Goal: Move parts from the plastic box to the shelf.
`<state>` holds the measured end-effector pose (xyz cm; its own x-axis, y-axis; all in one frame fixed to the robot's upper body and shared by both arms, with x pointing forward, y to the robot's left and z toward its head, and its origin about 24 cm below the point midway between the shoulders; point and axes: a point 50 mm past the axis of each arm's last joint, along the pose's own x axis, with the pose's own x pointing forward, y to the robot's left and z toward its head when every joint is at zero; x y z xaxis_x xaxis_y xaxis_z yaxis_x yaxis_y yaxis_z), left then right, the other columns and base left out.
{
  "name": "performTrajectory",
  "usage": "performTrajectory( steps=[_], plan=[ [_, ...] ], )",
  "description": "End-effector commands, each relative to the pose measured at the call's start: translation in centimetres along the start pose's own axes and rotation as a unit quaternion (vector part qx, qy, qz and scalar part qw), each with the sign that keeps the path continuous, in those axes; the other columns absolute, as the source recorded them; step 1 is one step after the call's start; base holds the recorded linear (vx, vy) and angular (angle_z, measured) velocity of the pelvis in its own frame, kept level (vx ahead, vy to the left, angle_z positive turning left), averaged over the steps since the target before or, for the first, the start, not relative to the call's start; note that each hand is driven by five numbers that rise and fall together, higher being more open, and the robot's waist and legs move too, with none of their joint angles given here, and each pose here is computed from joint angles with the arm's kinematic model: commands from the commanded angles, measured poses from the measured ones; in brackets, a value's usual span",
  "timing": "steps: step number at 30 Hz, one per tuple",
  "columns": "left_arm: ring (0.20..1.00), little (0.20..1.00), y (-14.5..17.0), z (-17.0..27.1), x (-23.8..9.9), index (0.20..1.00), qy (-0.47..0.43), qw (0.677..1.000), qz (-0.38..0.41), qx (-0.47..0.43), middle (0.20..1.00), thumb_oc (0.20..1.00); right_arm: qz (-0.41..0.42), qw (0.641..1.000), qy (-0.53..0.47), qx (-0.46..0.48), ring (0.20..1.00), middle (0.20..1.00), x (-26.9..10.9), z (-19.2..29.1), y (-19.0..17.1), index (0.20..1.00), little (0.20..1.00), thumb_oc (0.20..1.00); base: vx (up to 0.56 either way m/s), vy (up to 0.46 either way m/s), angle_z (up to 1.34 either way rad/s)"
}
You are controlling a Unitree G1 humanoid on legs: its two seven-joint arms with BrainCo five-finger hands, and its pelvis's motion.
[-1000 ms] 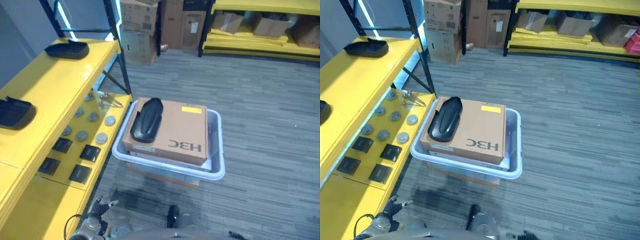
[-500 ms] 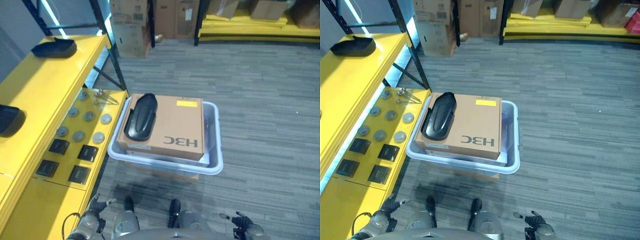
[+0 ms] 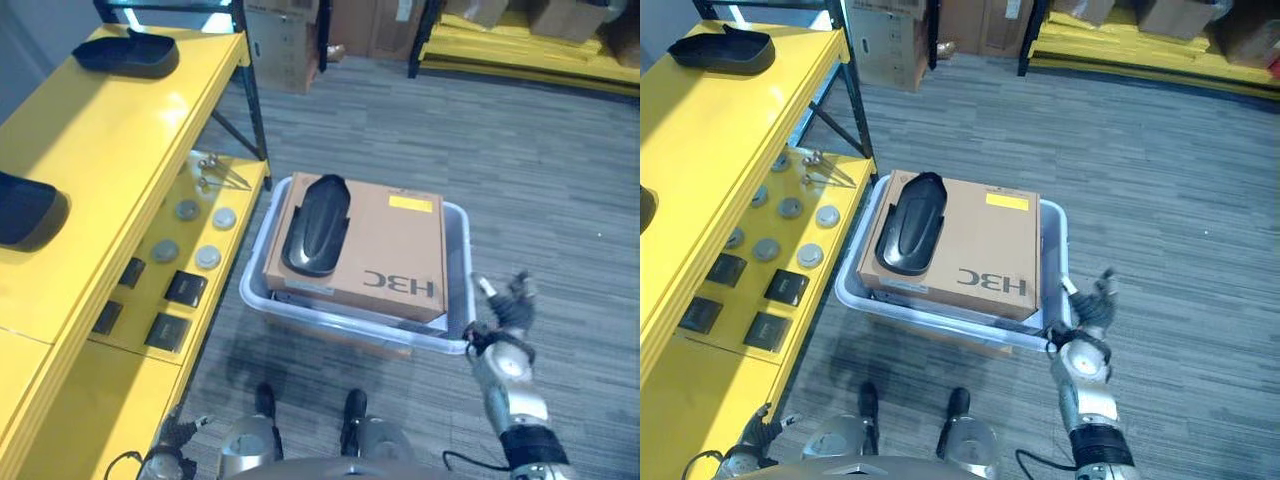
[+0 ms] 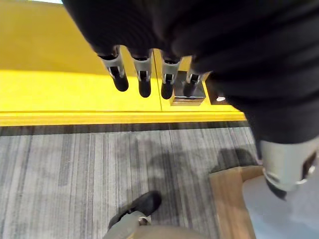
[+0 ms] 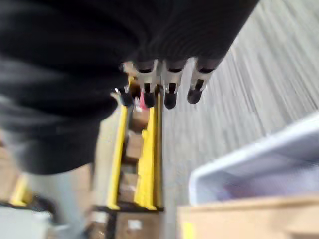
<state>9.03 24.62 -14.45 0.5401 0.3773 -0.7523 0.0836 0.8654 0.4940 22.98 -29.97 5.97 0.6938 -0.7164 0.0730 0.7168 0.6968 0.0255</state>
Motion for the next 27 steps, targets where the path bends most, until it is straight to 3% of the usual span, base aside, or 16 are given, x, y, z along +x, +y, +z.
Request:
performTrajectory(
  steps=[1, 4, 8, 14, 27],
  plan=[
    [1.0, 1.0, 1.0, -0.9, 0.0, 1.0, 0.008, 1.0, 0.003, 0.015, 1.0, 1.0, -0.067, 0.992, -0.102, -0.014, 1.0, 1.0, 1.1, 3.3, -1.9, 1.0, 1.0, 1.0, 0.05, 0.052, -0.16],
    [1.0, 1.0, 0.5, -2.4, -0.2, 1.0, 0.053, 0.999, -0.007, 0.003, 1.0, 1.0, -0.06, 0.979, -0.195, -0.021, 1.0, 1.0, 2.2, 8.6, -2.7, 1.0, 1.0, 1.0, 0.08, 0.081, -0.19],
    [1.0, 1.0, -0.5, -4.4, -1.1, 1.0, 0.097, 0.995, -0.014, 0.01, 1.0, 1.0, 0.007, 0.977, -0.21, -0.044, 1.0, 1.0, 3.2, 11.1, -1.2, 1.0, 1.0, 1.0, 0.09, 0.094, -0.1],
    [1.0, 1.0, -0.5, -5.0, -1.4, 1.0, 0.093, 0.995, -0.025, 0.024, 1.0, 1.0, 0.025, 0.987, -0.15, -0.045, 1.0, 1.0, 5.7, 10.0, 3.3, 1.0, 1.0, 1.0, -0.04, 0.081, 0.18],
    [1.0, 1.0, 0.1, -3.2, -0.5, 1.0, 0.045, 0.997, -0.052, 0.039, 1.0, 1.0, -0.006, 0.993, -0.092, -0.069, 1.0, 1.0, 9.9, 10.0, 6.3, 1.0, 1.0, 1.0, -0.08, 0.044, 0.4]
  ],
)
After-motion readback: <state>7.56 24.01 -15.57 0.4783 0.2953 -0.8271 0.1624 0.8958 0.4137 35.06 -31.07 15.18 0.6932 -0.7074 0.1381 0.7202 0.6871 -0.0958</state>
